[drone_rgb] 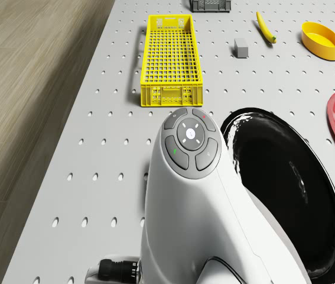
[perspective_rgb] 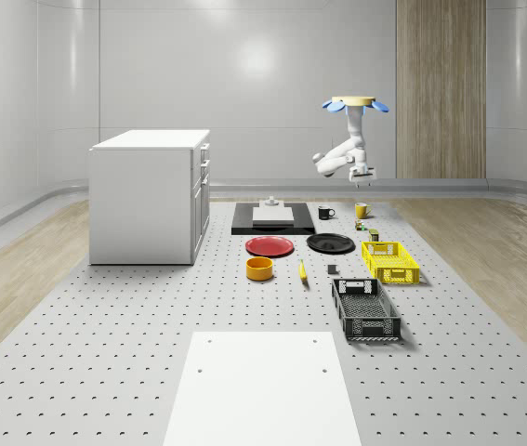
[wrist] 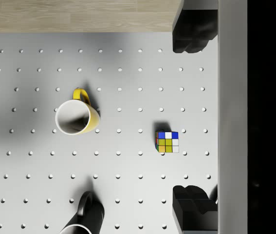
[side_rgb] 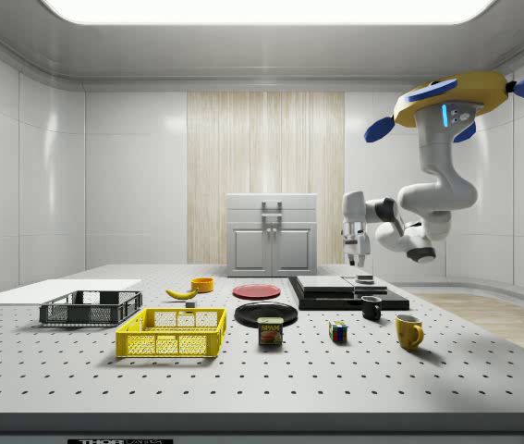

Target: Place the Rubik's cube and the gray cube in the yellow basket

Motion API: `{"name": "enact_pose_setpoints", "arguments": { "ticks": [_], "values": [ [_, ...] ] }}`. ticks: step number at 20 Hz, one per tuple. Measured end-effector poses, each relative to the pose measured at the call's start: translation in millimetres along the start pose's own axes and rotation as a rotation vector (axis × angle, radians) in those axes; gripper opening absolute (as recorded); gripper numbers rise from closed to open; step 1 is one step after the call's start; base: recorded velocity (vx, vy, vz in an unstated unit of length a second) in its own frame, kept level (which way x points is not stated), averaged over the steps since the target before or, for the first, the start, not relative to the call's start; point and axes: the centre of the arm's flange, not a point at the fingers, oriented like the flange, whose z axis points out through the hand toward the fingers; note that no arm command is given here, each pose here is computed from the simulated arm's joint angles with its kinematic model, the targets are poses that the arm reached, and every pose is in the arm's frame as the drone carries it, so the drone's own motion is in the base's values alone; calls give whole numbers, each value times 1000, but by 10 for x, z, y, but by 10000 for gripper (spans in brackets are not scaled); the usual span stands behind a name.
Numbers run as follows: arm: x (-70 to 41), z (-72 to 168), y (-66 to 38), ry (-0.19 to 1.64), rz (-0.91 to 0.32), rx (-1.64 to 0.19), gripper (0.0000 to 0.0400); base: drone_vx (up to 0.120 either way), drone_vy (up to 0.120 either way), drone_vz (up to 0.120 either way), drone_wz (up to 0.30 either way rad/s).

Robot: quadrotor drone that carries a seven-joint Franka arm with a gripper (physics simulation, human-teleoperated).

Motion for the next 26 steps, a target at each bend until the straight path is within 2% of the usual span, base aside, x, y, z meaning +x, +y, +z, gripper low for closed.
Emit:
{"name": "enact_pose_setpoints", "arguments": {
  "ticks": [9,26],
  "values": [
    [-45,-1,-44,47,-1,-43,400,111,-116,-120,0],
    [-55,-1,-54,57,-1,-53,400,0,0,-120,0]
  ]
}}
